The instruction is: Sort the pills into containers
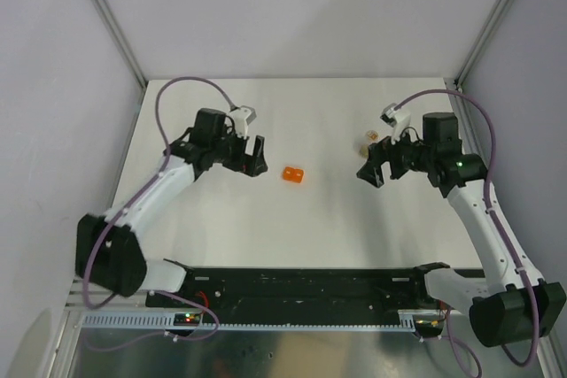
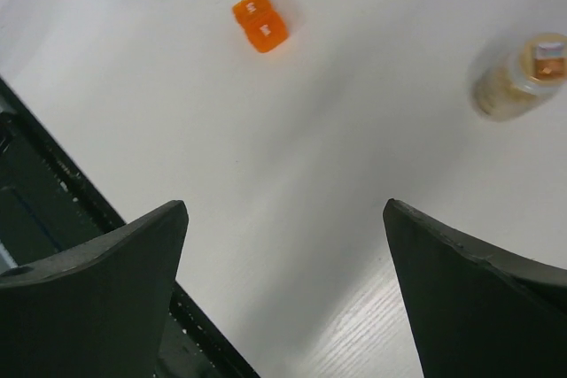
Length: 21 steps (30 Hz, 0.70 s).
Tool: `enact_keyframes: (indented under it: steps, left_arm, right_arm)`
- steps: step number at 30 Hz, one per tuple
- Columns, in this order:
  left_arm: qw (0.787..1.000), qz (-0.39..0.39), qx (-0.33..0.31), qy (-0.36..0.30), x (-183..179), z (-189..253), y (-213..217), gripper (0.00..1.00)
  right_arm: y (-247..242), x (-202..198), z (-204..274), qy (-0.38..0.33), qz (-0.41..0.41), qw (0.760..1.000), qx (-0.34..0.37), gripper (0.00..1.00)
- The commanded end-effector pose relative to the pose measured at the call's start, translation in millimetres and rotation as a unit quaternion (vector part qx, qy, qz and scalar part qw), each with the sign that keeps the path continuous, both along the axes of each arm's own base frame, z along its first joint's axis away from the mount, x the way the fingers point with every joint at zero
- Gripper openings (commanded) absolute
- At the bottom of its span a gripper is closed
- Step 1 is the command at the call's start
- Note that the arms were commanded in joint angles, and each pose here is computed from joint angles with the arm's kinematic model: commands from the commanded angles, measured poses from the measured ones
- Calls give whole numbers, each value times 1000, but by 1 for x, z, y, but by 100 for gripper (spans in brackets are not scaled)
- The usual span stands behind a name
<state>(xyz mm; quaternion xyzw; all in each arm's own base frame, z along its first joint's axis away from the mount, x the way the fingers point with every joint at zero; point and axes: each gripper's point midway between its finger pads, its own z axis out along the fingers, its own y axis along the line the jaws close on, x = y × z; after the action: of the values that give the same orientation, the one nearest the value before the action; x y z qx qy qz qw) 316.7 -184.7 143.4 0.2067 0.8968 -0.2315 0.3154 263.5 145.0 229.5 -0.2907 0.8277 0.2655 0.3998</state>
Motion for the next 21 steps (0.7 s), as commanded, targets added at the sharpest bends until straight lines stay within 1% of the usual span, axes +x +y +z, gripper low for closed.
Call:
enact_keyframes:
  steps: [1, 5, 11, 16, 21]
  left_arm:
    - [993, 27, 37, -105, -2, 42, 30, 100]
    - [984, 50, 39, -164, -12, 73, 47, 100]
    - [969, 79, 35, -233, -31, 105, 69, 100]
    - [950, 125, 37, -282, -45, 130, 94, 100]
    - [933, 177, 29, -311, -56, 146, 114, 100]
  right_arm:
    - [-23, 11, 14, -42, -61, 997, 2, 99]
    - [-39, 9, 21, -56, -98, 994, 4, 99]
    - [-56, 0, 27, -71, -136, 988, 2, 100]
    - [-68, -6, 27, -85, -171, 982, -8, 100]
    - [-85, -9, 27, -105, -217, 970, -27, 100]
